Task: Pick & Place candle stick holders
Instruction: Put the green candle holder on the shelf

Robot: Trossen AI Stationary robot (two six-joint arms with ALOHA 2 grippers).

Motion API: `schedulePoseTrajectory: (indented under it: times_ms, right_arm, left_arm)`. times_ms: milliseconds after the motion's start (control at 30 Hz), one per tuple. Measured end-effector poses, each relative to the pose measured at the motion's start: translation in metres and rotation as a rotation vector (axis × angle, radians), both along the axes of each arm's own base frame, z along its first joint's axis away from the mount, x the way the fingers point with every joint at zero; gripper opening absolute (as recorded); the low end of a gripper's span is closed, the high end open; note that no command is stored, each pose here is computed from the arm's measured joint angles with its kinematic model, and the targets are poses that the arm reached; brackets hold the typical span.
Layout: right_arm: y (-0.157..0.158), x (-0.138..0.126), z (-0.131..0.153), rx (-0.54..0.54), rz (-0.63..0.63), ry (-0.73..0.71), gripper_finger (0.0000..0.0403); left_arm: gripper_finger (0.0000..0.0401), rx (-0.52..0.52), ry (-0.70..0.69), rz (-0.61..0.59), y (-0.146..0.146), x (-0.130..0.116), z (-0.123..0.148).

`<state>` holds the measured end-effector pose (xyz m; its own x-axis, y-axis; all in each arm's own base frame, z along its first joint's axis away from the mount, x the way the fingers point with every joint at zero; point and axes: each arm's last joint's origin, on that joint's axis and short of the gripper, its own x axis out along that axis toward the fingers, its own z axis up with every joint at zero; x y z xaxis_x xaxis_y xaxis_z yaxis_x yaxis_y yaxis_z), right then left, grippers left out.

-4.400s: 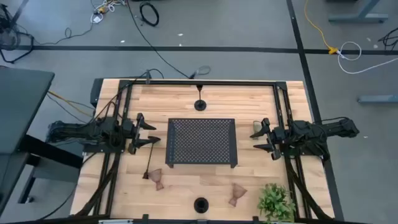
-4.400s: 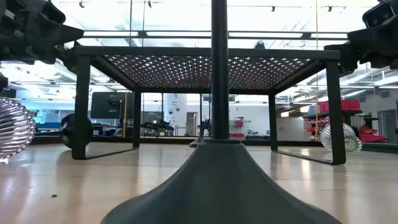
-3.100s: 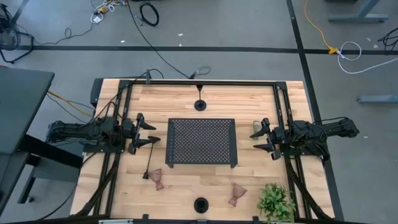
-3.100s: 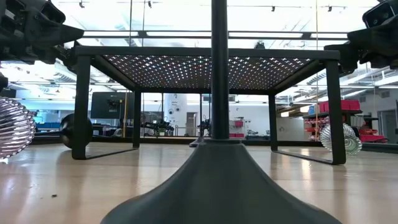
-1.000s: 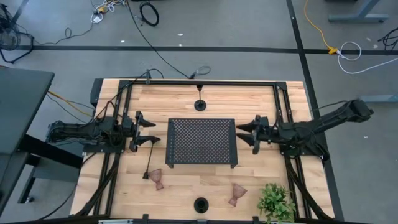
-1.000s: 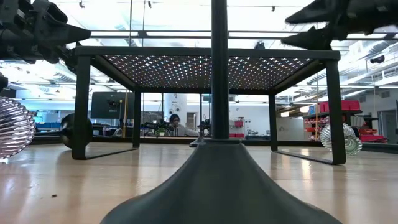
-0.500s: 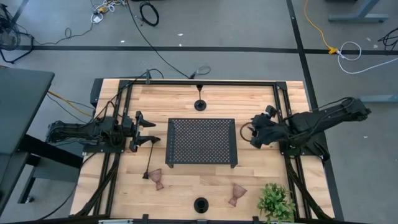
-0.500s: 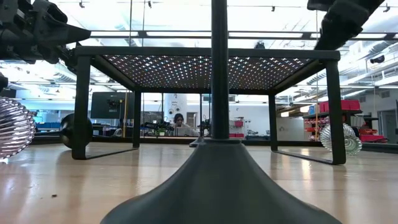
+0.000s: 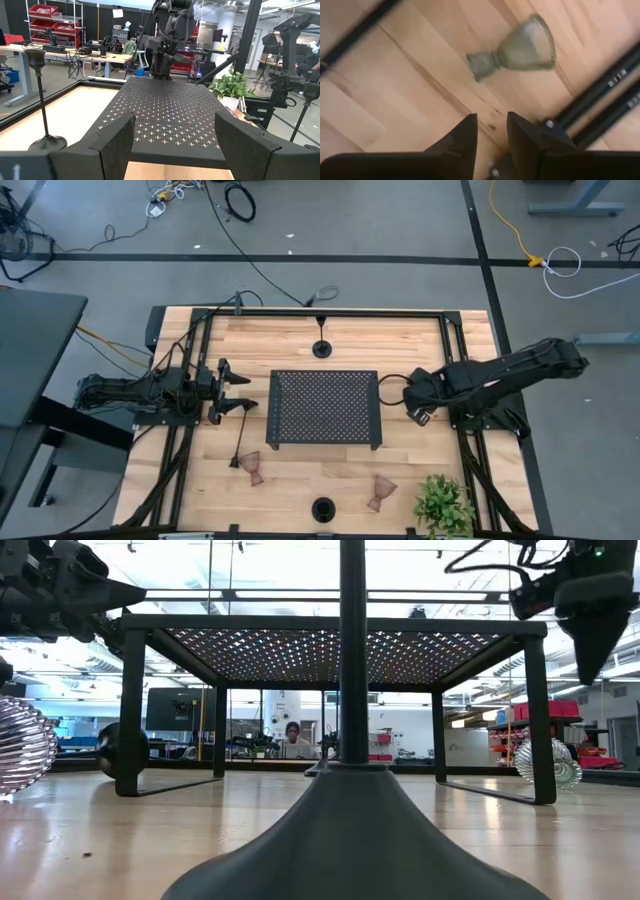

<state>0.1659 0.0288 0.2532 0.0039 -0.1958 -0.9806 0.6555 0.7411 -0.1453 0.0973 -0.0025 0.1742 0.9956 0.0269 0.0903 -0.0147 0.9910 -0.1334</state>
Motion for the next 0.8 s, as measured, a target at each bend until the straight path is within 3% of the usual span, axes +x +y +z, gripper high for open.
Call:
schedulePoseTrajectory:
  times_ms: [200,433,533,800]
  right_arm:
    - [0.0,0.001,-0.003,-0.003,-0.025,0.027,0.01]
    - [-0.006,0.002,-0.003,-0.007,-0.309,-0.027,0.0109]
    - [-0.01,0.003,-0.003,-0.028,-0.43,-0.06,0.0129]
    - [-0.017,0.009,-0.014,-0.048,-0.523,-0.141,0.0205]
  left_arm:
    - [0.0271,0.0,0.0,0.0,0.0,0.0,0.0]
    - [0.0271,0.0,0.0,0.0,0.0,0.0,0.0]
    - [0.0271,-0.001,0.0,0.0,0.0,0.0,0.0]
    - [0.0271,-0.023,-0.001,-0.002,0.0,0.0,0.0]
